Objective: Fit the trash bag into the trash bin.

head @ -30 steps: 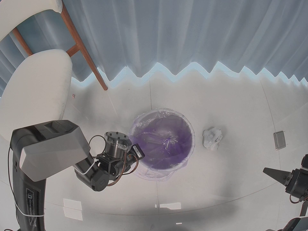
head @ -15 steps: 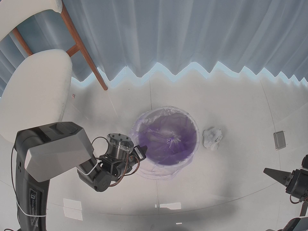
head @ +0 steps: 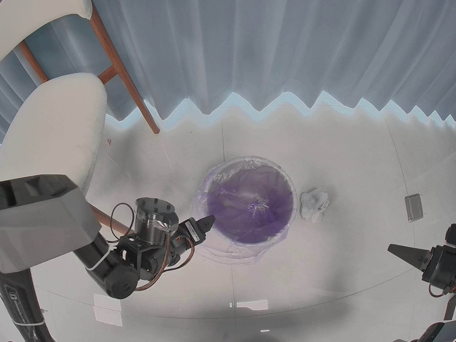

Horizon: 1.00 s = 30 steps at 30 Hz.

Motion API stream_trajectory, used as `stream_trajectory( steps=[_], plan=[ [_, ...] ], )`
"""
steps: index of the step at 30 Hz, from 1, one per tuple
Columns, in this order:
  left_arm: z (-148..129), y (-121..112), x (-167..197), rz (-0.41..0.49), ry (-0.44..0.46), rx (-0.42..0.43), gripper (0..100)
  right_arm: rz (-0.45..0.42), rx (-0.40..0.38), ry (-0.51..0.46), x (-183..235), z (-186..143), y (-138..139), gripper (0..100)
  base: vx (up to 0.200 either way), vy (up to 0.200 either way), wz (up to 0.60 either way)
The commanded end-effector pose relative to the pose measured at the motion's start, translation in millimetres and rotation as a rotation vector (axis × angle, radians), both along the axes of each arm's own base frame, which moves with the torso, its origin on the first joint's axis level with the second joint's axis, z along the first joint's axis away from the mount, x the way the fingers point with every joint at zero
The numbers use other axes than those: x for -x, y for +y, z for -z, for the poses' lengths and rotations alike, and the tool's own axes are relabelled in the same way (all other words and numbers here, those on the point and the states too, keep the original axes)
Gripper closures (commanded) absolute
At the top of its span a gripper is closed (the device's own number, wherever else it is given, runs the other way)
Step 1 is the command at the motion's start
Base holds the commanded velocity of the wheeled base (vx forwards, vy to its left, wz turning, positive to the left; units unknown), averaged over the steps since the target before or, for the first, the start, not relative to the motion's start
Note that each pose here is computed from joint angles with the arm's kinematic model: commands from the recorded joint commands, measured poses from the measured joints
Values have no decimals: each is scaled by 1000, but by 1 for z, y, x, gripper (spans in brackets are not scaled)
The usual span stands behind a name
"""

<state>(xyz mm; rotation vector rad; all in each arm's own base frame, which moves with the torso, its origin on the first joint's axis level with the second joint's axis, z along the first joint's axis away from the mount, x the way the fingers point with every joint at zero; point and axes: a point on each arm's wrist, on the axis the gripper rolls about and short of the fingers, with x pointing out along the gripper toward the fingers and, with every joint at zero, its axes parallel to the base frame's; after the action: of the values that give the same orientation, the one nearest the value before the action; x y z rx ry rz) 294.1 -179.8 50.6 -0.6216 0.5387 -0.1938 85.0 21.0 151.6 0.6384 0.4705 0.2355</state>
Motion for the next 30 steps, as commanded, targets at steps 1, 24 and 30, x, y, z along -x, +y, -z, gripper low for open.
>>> stream_trajectory(
  steps=[1,24,30],
  plan=[
    [-63,12,64,63,-156,97,0,-7,51,54,-53,-15,9,0,0,0,0],
    [-177,89,156,355,-767,-135,0,73,323,298,-306,127,-17,0,0,0,0],
    [-179,96,161,266,-746,-163,0,114,337,279,-351,156,-20,0,0,0,0]
  ],
)
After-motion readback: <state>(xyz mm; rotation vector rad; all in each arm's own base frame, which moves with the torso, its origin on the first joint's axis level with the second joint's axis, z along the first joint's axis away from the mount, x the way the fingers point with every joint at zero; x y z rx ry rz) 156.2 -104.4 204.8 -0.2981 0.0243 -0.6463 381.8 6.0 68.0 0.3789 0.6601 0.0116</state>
